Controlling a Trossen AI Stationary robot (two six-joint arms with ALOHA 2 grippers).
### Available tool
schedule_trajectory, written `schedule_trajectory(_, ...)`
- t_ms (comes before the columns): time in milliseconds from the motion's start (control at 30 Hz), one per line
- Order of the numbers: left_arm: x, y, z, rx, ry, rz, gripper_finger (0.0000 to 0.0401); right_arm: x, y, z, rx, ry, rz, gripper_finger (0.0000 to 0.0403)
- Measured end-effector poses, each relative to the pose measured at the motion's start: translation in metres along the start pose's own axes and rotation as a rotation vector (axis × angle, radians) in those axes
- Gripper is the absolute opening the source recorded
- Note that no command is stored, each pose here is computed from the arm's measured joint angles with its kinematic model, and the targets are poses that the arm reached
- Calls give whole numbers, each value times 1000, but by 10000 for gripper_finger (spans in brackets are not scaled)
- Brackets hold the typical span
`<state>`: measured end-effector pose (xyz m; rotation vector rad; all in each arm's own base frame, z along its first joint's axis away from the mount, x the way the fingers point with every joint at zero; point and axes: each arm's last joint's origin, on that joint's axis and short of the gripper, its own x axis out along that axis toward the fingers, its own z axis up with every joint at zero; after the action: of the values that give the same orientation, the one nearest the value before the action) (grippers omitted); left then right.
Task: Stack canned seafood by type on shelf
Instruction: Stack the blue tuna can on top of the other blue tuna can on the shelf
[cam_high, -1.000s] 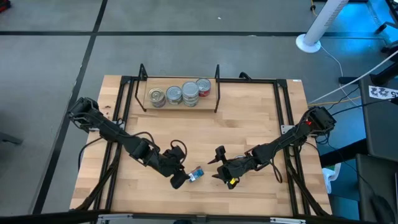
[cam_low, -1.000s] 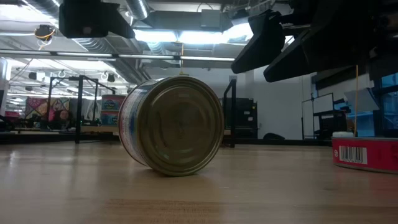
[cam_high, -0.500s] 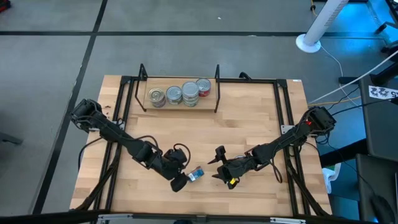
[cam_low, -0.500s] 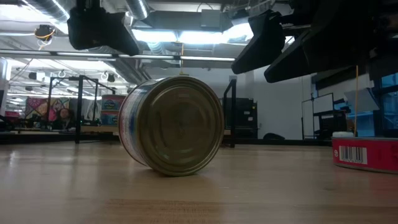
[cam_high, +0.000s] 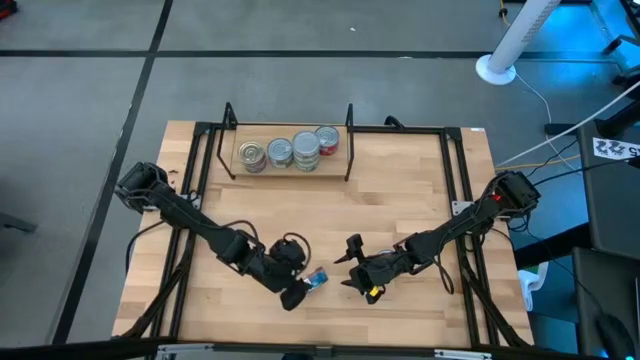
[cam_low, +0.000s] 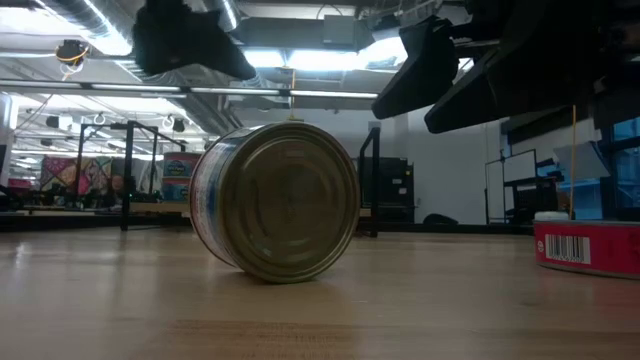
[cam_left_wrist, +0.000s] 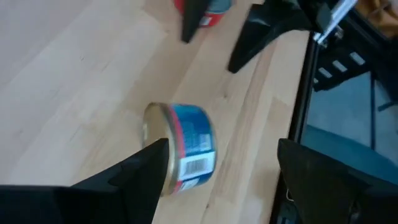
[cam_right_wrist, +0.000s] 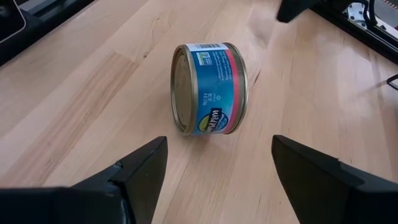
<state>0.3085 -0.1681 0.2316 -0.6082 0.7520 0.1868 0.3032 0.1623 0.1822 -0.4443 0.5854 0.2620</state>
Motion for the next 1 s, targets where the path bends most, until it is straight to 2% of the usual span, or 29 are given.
schedule_trajectory(100, 7, -14, 2, 94, 22, 23, 294, 0, 0, 0, -1, 5, -11, 289)
schedule_trajectory(200, 11, -20, 3, 148, 80, 118, 294, 0, 0, 0, 1, 5, -17, 289)
schedule_trajectory(300, 12, -18, 3, 96, 128, 239, 294, 0, 0, 0, 15, 5, -17, 289)
schedule_trajectory(367, 14, -18, 2, 62, 137, 272, 294, 0, 0, 0, 32, 4, -17, 289)
schedule_trajectory(567, 25, -23, -12, 94, 156, 269, 294, 0, 0, -1, 49, 11, -16, 289)
schedule_trajectory(1000, 40, -20, -19, 139, 142, 311, 294, 0, 0, -1, 50, 10, -16, 289)
